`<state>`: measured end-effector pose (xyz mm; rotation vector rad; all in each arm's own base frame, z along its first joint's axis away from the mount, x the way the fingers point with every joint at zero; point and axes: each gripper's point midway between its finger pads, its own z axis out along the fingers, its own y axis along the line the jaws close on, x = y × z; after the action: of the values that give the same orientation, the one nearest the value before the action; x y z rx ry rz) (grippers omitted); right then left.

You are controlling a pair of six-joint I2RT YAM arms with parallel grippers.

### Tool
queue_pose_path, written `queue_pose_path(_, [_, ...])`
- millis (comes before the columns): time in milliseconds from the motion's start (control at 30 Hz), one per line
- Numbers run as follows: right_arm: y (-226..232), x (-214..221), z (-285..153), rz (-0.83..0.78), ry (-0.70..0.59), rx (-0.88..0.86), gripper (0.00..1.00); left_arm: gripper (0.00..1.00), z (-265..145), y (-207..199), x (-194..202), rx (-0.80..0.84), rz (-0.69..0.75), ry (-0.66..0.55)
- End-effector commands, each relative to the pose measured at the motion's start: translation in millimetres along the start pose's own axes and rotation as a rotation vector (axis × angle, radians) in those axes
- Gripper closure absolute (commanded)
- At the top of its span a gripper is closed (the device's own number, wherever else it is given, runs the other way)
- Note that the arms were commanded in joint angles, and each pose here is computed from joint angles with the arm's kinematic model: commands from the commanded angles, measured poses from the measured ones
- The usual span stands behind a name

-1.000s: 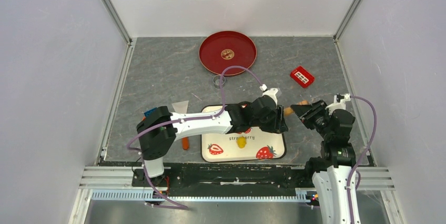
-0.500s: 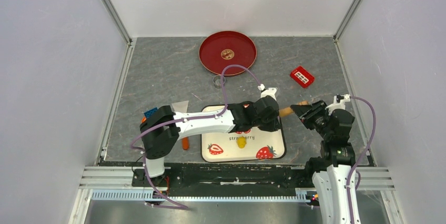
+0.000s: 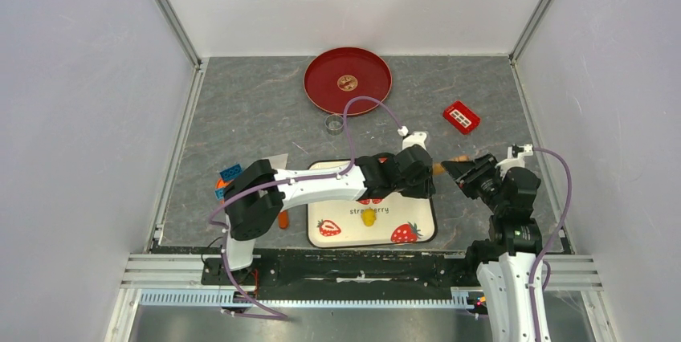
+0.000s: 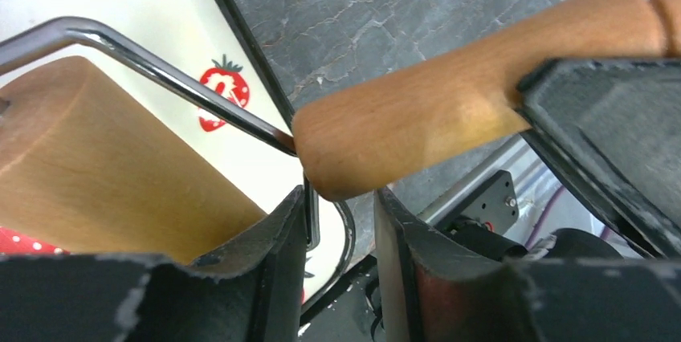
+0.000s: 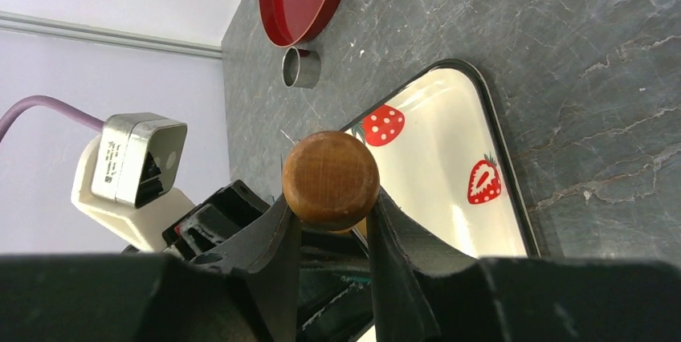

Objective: Roll out the dumpling wrappers from the dough

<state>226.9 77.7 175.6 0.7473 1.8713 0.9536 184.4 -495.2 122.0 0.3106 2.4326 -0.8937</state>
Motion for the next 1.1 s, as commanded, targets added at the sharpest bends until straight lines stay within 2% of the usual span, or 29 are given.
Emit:
queue_pose_path(0, [29,-8,-4,-0.006,-0.021,-0.109,1.00,0.65,7,20,1,-0.107,-0.010,-0.017])
queue_pose_path(67, [29,-8,-4,-0.015,-0.022,-0.111,1.00,0.77,6,22,1,-0.114,-0.009,-0.020])
queue_pose_path(133, [27,-8,-4,-0.027,-0.020,-0.106,1.00,0.96,1,25,-2,-0.127,-0.014,-0.034])
queue_pose_path(167, [26,-7,-4,-0.040,-0.018,-0.105,0.99,0.98,-3,26,-3,-0.133,-0.015,-0.040])
queue_pose_path(200, [25,-6,-3,-0.051,-0.013,-0.101,0.93,0.98,-6,26,-7,-0.136,-0.017,-0.051])
queue_pose_path(233, [24,-5,-3,-0.059,-0.008,-0.101,0.83,0.98,-10,27,-9,-0.140,-0.018,-0.057])
queue_pose_path(267, [24,-5,-3,-0.072,-0.004,-0.102,0.69,0.98,-14,27,-12,-0.140,-0.020,-0.064])
queue_pose_path(300, [22,-3,-3,-0.081,0.005,-0.100,0.50,0.98,-17,30,-14,-0.144,-0.022,-0.069])
queue_pose_path(367, [18,0,-2,-0.093,0.021,-0.089,0.24,0.98,-25,35,-21,-0.156,-0.028,-0.077])
queue_pose_path(467, [10,8,-1,-0.122,0.064,-0.067,0.02,0.98,-36,54,-27,-0.195,-0.042,-0.073])
queue_pose_path(733, [0,26,-4,-0.293,0.194,-0.075,0.02,0.98,-86,117,-23,-0.298,-0.045,-0.033])
queue_pose_path(900, [-10,43,-7,-0.347,0.307,-0.079,0.02,0.98,-126,152,6,-0.331,0.003,0.071])
queue_pose_path(1067, [-11,56,-6,-0.332,0.355,-0.136,0.02,0.98,-152,164,48,-0.296,-0.034,0.188])
